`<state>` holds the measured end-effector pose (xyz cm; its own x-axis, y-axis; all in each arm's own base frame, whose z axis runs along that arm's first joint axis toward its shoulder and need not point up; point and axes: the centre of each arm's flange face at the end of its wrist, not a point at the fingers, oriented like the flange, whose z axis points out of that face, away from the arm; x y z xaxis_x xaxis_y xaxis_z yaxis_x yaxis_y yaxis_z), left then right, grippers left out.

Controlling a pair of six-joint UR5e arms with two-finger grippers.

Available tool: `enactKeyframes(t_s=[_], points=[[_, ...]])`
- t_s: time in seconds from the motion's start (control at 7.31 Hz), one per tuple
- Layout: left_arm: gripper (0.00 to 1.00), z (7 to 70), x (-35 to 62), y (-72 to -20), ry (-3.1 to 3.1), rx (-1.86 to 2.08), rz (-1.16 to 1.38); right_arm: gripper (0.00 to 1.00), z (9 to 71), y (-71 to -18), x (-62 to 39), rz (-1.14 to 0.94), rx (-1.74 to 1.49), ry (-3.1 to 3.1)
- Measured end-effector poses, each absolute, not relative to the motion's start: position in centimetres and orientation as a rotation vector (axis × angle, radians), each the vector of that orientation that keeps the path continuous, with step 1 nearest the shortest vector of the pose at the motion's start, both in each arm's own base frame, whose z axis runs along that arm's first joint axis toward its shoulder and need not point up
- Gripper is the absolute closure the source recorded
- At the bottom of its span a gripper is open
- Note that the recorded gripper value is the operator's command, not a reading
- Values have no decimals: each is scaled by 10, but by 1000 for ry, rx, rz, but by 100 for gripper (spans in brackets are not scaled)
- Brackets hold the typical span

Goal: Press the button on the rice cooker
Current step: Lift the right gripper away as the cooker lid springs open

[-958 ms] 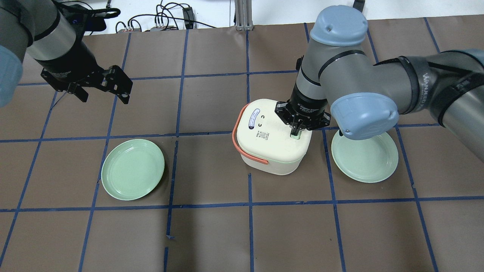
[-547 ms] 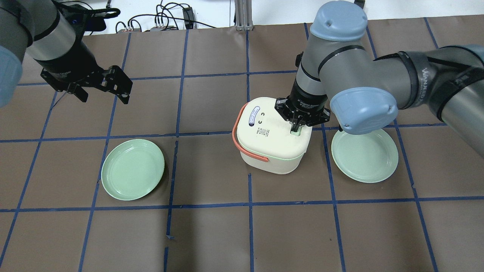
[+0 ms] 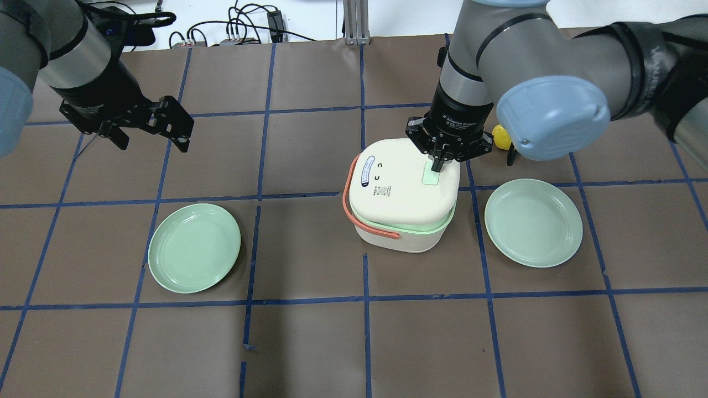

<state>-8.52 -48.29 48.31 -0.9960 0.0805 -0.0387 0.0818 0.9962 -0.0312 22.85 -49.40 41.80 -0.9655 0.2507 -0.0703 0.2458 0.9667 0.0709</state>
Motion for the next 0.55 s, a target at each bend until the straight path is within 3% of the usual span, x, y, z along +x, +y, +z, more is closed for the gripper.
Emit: enactKeyframes(t_s=[0.27,0.41,0.55], points=[[0,483,-85,-483,3101,126,-52,83,454,-510,209,109,274,3050],[0,484,-85,-482,3101,126,-53,70,474,-519,186,125,196,3053],[0,484,-85,-482,3101,126,-53,43,493,-525,159,124,87,3067]])
